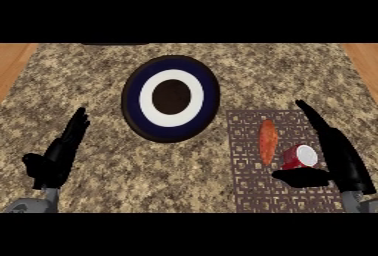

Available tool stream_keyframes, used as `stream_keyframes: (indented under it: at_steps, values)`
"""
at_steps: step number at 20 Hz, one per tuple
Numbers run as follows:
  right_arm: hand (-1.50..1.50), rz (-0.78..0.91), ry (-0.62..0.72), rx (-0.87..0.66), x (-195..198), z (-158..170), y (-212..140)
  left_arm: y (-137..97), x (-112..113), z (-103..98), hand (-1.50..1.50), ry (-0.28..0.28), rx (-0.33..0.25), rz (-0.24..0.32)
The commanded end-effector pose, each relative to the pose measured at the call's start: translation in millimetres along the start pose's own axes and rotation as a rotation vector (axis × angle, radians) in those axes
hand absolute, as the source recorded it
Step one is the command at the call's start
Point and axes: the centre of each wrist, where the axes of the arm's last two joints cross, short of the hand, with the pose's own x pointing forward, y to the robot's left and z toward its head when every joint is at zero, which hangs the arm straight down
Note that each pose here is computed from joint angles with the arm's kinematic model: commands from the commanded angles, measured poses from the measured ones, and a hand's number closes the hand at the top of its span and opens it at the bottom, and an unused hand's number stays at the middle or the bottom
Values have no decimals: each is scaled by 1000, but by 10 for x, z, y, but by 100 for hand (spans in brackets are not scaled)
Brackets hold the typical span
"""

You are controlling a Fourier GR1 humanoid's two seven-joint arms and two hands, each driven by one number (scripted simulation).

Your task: Pick the can from the placemat and place it in the plate

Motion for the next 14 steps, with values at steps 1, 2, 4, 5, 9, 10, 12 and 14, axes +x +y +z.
stream_keyframes:
  at_steps: [1, 2, 4, 5, 9, 10, 12, 14]
  values:
    - [-150, 209, 129, 115, 26, 17, -213, -16, 6, 4, 0, 2, -7, 13]
    - [-150, 244, 145, 160, 175, -1, -264, -142, 57, -52, 0, -5, -28, 0]
    - [-150, 300, 190, 218, 177, 27, -279, 89, 81, -40, 0, -9, 5, 4]
    - [-150, 291, 192, 256, 283, 175, -278, 34, 85, -52, 0, -14, 0, 3]
    - [-150, 274, 265, 274, 282, -91, -388, 61, -62, -49, 0, -10, -10, -7]
    - [-150, 295, 294, 313, 353, -96, -394, -74, 87, -1, 0, -5, -21, 15]
    - [-150, 320, 318, 311, 348, -190, -286, 20, 88, -98, 0, -18, -16, 5]
    - [-150, 333, 336, 309, 462, -29, -360, 83, -45, -80, 0, -8, 6, -2]
